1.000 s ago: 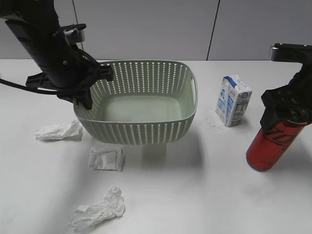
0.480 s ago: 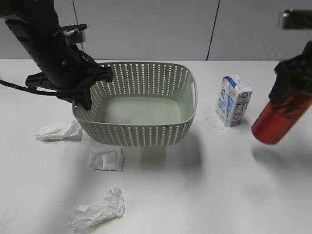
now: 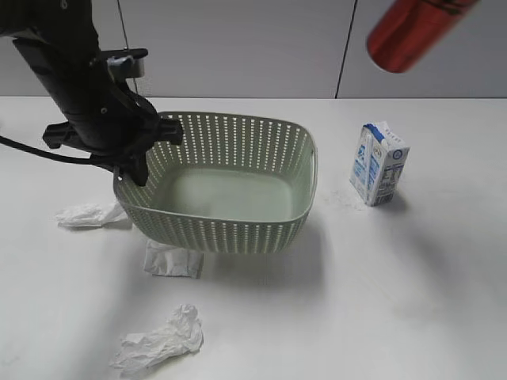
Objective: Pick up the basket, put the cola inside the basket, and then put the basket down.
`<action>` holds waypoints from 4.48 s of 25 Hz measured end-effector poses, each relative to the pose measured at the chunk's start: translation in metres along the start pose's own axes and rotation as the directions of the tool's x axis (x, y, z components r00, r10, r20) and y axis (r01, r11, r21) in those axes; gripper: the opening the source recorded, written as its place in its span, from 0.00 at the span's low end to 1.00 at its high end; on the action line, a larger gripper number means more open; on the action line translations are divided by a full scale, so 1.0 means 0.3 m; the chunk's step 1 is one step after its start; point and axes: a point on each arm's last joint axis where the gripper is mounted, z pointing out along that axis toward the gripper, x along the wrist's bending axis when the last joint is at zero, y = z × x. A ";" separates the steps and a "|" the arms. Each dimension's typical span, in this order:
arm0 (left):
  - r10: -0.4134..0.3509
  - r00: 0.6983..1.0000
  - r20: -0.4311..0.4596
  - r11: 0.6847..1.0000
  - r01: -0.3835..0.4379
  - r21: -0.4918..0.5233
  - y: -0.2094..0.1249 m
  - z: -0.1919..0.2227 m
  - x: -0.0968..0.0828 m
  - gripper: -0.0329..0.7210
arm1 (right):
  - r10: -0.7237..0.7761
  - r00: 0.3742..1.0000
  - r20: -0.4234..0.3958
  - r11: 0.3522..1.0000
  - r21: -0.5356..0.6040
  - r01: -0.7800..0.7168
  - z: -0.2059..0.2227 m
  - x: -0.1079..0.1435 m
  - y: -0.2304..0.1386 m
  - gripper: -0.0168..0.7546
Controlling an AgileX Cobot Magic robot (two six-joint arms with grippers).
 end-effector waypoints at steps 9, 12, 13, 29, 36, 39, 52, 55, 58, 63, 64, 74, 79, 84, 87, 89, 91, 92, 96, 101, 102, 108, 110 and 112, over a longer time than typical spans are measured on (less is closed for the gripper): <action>0.011 1.000 -0.014 1.000 -0.011 0.006 0.000 0.010 0.005 0.05 | -0.221 0.963 -0.152 0.947 0.202 0.249 0.401 0.332 -0.004 0.67; 0.012 1.000 -0.015 1.000 -0.012 0.006 0.000 0.010 0.006 0.05 | -0.233 0.959 -0.161 0.929 0.256 0.268 0.527 0.359 -0.030 0.67; 0.012 1.000 -0.015 1.000 -0.012 0.006 0.000 0.010 0.006 0.05 | -0.231 0.960 -0.161 0.923 0.274 0.268 0.566 0.360 -0.039 0.67; 0.018 1.000 -0.026 1.000 -0.018 0.015 -0.003 0.013 0.009 0.05 | -0.210 0.966 -0.152 0.909 0.333 0.250 0.612 0.361 -0.032 0.86; -0.016 1.000 0.016 1.000 0.015 0.026 -0.006 0.013 -0.003 0.05 | -0.110 0.990 -0.084 0.981 0.153 0.122 0.394 0.238 0.091 0.86; -0.035 0.999 0.038 0.999 0.034 0.033 -0.009 0.013 -0.010 0.05 | 0.014 1.000 0.001 0.988 0.156 -0.014 0.376 0.056 0.091 0.84; -0.108 0.992 0.061 0.994 0.106 0.034 -0.007 0.013 -0.018 0.05 | 0.379 0.879 0.291 0.883 0.170 -0.437 0.063 -0.394 -0.286 0.79; -0.126 0.990 0.070 0.992 0.125 0.008 0.011 0.012 -0.022 0.05 | 0.388 0.876 0.286 0.882 0.158 -0.443 -0.014 -0.316 -0.397 0.79; -0.130 0.989 0.076 0.991 0.131 -0.005 0.051 0.013 -0.027 0.05 | 0.408 0.876 0.257 0.891 0.098 -0.444 -0.076 -0.231 -0.504 0.79; -0.154 0.986 0.069 0.988 0.154 -0.002 0.111 0.055 -0.007 0.05 | 0.399 0.877 0.269 0.913 -0.026 -0.407 -0.154 -0.119 -0.693 0.79; -0.158 0.985 0.066 0.987 0.158 0.002 0.115 0.070 -0.004 0.05 | 0.392 0.877 0.277 0.918 -0.056 -0.393 -0.173 -0.099 -0.727 0.79; -0.151 0.988 0.027 0.988 0.150 0.046 0.120 0.193 0.020 0.20 | 0.367 0.879 0.304 0.911 -0.311 -0.272 -0.259 0.053 -1.006 0.78; -0.131 0.990 0.041 0.991 0.130 0.022 0.131 0.189 0.015 0.73 | 0.363 0.880 0.308 0.889 -0.397 -0.227 -0.259 0.094 -1.096 0.78; -0.093 0.994 0.050 0.995 0.091 0.031 0.149 0.159 0.007 0.94 | 0.360 0.880 0.309 0.877 -0.433 -0.207 -0.240 0.114 -1.156 0.78; -0.086 0.994 0.062 0.996 0.084 0.024 0.188 0.104 0.013 0.96 | 0.359 0.880 0.310 0.868 -0.457 -0.193 -0.247 0.121 -1.167 0.78; -0.089 0.994 0.067 0.996 0.088 0.010 0.225 0.053 0.042 0.96 | 0.360 0.881 0.308 0.864 -0.466 -0.190 -0.248 0.122 -1.165 0.78; -0.095 0.993 0.068 0.995 0.096 -0.006 0.261 -0.011 0.082 0.96 | 0.363 0.881 0.302 0.855 -0.484 -0.187 -0.240 0.118 -1.161 0.78; -0.094 0.993 0.064 0.995 0.095 -0.015 0.275 -0.045 0.111 0.96 | 0.364 0.882 0.300 0.853 -0.488 -0.186 -0.233 0.115 -1.160 0.78; -0.092 0.996 0.006 0.992 0.092 -0.083 0.315 -0.200 0.244 0.96 | 0.366 0.881 0.299 0.848 -0.497 -0.184 -0.227 0.112 -1.159 0.78; -0.110 0.987 -0.113 0.979 0.088 -0.185 0.294 -0.368 0.408 0.94 | 0.369 0.881 0.297 0.845 -0.502 -0.185 -0.228 0.112 -1.157 0.78; -0.122 0.986 -0.118 0.974 0.096 -0.205 0.282 -0.404 0.433 0.94 | 0.369 0.881 0.297 0.845 -0.502 -0.185 -0.228 0.112 -1.157 0.78; -0.107 0.982 -0.155 0.955 0.058 -0.292 0.168 -0.586 0.466 0.91 | 0.370 0.881 0.296 0.844 -0.502 -0.186 -0.228 0.112 -1.157 0.76; -0.096 0.978 -0.186 0.952 0.036 -0.303 0.102 -0.635 0.453 0.90 | 0.370 0.881 0.296 0.844 -0.502 -0.186 -0.228 0.112 -1.157 0.74; -0.080 0.973 -0.215 0.958 0.016 -0.286 0.029 -0.650 0.448 0.89 | 0.370 0.881 0.296 0.844 -0.502 -0.186 -0.228 0.112 -1.157 0.73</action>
